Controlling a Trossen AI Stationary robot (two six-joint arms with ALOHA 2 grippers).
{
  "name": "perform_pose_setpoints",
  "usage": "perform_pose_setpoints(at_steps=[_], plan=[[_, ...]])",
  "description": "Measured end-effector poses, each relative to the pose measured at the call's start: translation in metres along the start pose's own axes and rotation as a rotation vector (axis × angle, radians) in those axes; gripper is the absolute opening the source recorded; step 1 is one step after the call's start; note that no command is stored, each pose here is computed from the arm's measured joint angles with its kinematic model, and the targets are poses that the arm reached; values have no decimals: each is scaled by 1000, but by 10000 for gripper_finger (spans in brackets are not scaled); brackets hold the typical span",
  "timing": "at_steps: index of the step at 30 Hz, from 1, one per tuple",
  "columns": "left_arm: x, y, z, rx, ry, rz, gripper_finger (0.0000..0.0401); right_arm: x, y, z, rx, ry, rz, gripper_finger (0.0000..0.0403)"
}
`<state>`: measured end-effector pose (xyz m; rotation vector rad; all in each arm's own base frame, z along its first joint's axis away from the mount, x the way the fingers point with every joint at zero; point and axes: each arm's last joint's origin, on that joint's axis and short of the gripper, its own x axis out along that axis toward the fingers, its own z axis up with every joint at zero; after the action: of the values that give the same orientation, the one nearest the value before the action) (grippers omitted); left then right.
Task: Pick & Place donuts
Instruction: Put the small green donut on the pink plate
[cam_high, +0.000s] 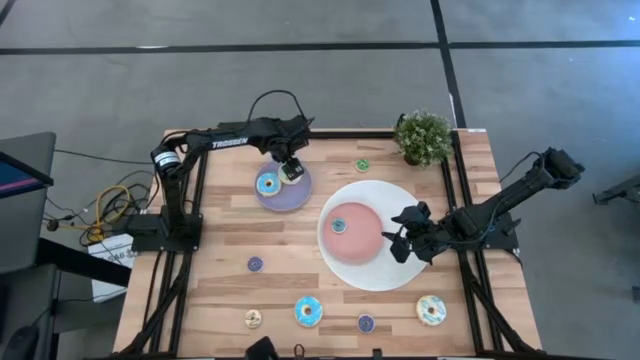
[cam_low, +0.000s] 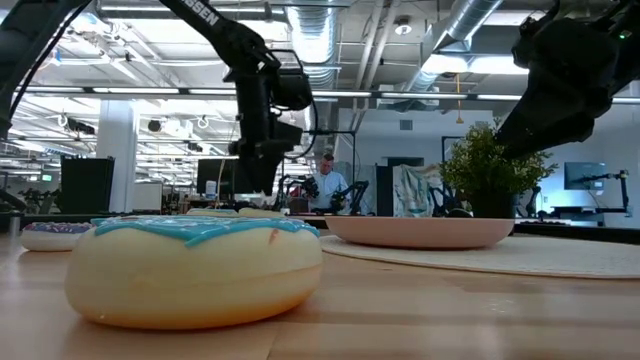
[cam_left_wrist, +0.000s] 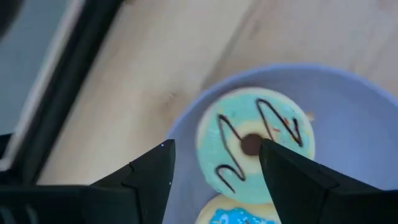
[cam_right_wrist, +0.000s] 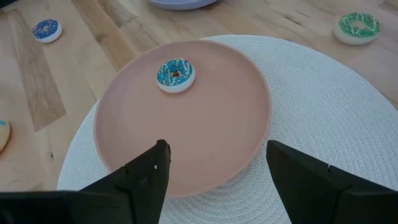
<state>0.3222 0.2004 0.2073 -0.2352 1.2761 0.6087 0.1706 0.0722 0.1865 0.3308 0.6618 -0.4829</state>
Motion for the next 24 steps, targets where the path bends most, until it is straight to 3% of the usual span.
perform_pose_setpoints(at_steps=[3,7,12,17,24], plan=[[-5,-3,2,-25,-1,17,226,0,0,0,0,0,1,256],[-17,-14,-3,22,-5,-53,226,0,0,0,0,0,0,256],[-42,-20,-25,29,-4,-71,224,0,0,0,-1,1,0,256],[-75,-26,-62,-48,-181,-88,207,0,0,0,-2,3,-1,256],[-92,-55,-132,-134,-489,-232,179,0,0,0,1,-1,0,256]])
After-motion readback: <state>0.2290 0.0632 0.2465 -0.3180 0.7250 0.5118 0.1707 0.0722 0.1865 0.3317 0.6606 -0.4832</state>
